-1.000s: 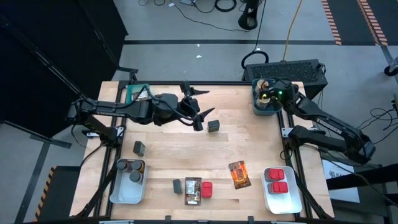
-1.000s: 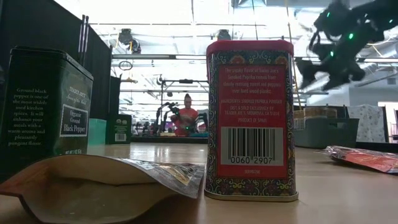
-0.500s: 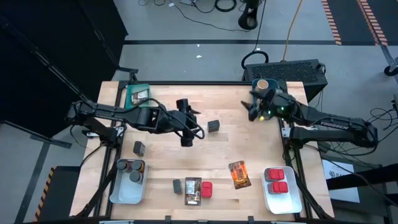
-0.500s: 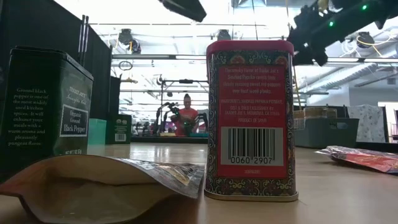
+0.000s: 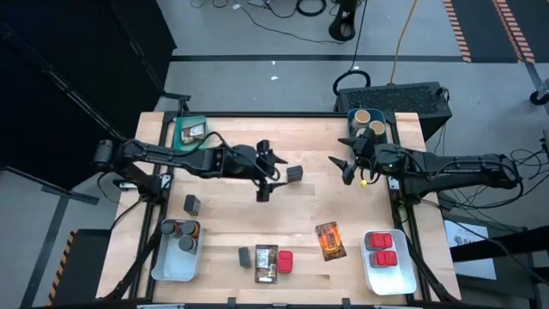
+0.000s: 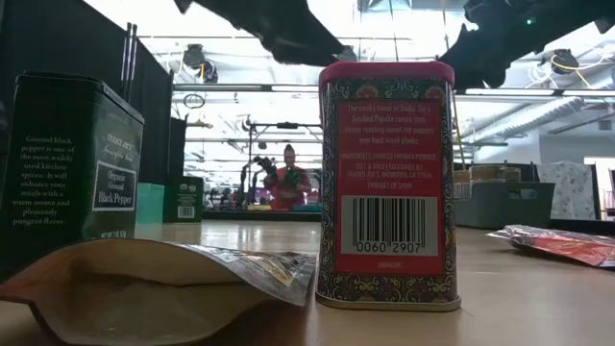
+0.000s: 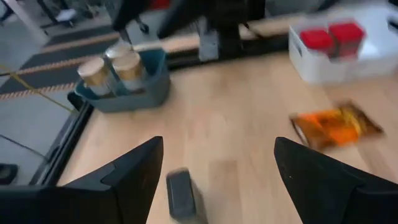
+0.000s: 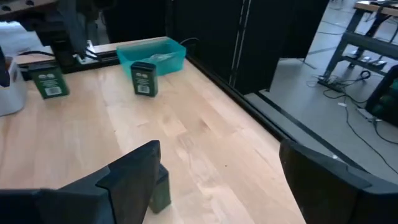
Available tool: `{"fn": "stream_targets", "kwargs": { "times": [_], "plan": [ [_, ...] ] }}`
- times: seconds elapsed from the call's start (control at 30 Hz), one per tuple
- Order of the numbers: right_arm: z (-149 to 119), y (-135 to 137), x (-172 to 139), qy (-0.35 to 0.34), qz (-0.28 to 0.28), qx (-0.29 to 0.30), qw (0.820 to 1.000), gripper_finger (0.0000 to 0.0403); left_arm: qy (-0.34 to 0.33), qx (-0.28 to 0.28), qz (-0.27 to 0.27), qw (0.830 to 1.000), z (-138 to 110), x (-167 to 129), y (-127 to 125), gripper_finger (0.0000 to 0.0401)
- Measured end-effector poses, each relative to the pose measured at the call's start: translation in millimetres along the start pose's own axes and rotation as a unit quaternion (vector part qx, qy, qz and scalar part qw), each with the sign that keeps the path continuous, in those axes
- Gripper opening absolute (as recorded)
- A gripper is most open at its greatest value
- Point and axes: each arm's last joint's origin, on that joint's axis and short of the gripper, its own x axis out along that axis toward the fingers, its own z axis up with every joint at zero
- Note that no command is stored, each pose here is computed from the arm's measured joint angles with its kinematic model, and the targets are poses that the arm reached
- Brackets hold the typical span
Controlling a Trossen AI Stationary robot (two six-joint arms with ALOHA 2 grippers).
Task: Sort spices by type
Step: Put the top right black seasoning can into the gray bin
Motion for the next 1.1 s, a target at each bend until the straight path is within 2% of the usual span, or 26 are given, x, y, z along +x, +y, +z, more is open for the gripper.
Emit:
{"fn": "stream_targets", "kwargs": {
  "times": [0.17, 0.3, 0.6, 0.87, 1.1],
  "plan": [
    [1, -2, 1, -0.004, -0.007, -0.001, 1.000, 0.0312, -0.023, -0.051, -0.006, 0.998, -18, 27, 7, 0.0306],
    [0, -3, 1, 0.002, -0.008, 0.001, 1.000, 0.0312, 0.012, -0.044, 0.010, 0.999, -37, 49, 3, 0.0306],
    [-3, -3, 1, 0.014, -0.009, 0.008, 1.000, 0.0312, 0.059, -0.065, 0.030, 0.996, -67, 76, 6, 0.0306],
    [-3, -3, 1, 0.016, -0.009, 0.013, 1.000, 0.0312, 0.093, -0.070, 0.086, 0.989, -94, 94, 25, 0.0306],
    [-3, -3, 1, 0.016, -0.009, 0.013, 1.000, 0.0312, 0.107, -0.046, 0.036, 0.992, -110, 106, 21, 0.0306]
  ]
}}
